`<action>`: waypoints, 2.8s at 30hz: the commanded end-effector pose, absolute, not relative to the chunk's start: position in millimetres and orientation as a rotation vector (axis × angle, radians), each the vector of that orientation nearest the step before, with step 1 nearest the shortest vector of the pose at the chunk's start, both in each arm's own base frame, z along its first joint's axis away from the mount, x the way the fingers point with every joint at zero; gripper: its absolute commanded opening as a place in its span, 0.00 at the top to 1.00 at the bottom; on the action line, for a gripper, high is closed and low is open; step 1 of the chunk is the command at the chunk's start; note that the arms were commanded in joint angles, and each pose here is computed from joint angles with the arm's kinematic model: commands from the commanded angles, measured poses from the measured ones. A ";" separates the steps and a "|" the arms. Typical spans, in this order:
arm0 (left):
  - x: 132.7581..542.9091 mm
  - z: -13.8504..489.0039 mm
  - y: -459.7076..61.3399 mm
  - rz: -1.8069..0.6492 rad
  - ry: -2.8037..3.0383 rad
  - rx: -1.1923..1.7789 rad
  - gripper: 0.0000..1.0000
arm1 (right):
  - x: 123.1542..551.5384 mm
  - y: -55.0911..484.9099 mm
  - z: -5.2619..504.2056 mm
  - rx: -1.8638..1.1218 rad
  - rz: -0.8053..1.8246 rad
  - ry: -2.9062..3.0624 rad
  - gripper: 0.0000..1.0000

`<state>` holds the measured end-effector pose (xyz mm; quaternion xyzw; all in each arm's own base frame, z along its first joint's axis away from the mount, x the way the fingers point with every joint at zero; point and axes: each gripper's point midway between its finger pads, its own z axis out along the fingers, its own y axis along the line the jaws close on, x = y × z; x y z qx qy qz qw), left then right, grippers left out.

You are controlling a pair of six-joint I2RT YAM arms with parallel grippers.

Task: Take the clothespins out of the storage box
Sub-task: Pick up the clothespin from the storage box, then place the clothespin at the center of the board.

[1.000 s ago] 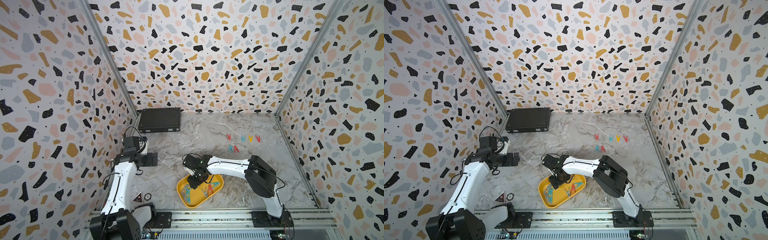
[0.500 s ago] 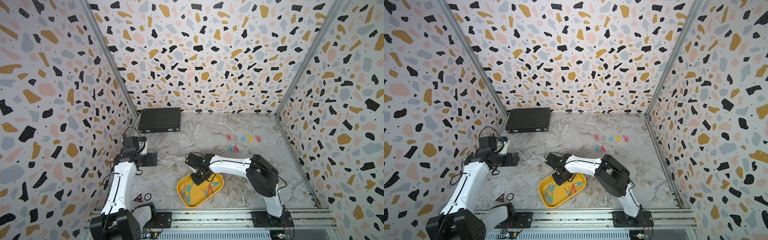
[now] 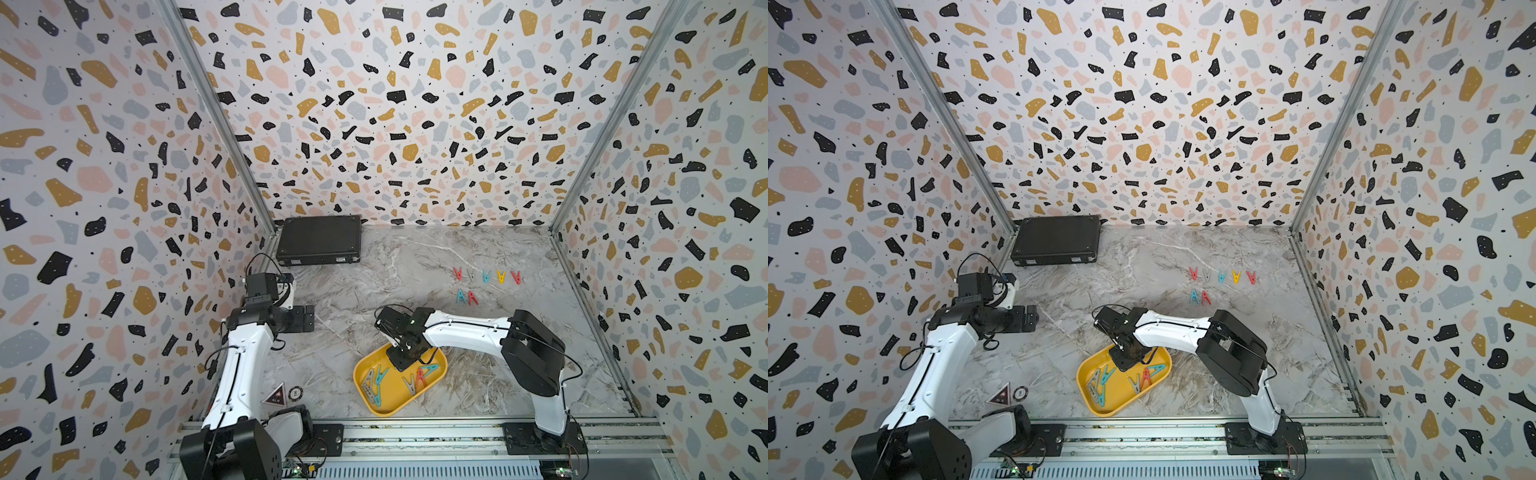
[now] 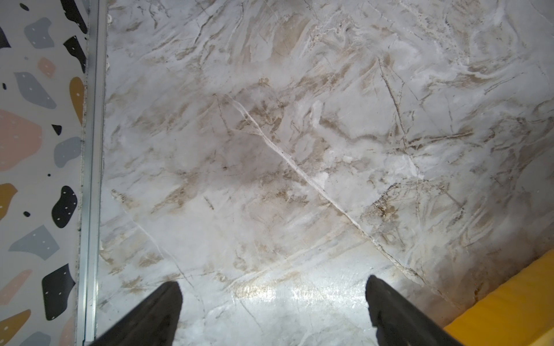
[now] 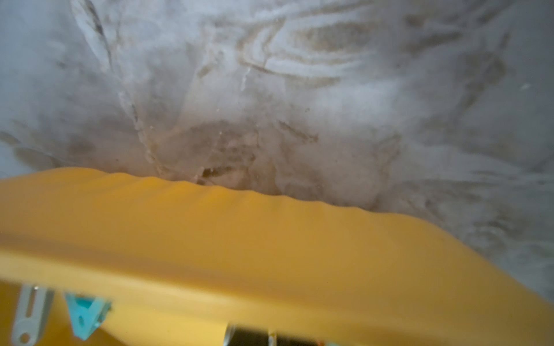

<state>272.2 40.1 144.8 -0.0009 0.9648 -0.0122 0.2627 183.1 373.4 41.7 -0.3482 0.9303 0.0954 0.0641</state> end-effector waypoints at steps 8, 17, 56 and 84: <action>272.4 154.5 17.6 -0.188 2.559 0.080 0.00 | 185.5 353.8 117.1 -1.077 0.322 2.648 1.00; 271.7 153.2 13.0 -0.223 2.560 0.093 0.00 | 199.1 316.5 148.5 -0.997 0.284 2.619 1.00; 270.0 154.1 4.3 -0.283 2.552 0.127 0.00 | 374.3 84.5 79.5 -0.246 -0.183 2.949 1.00; 270.0 156.5 4.4 -0.276 2.542 0.130 0.00 | 407.0 76.2 42.3 -0.274 -0.293 3.005 0.91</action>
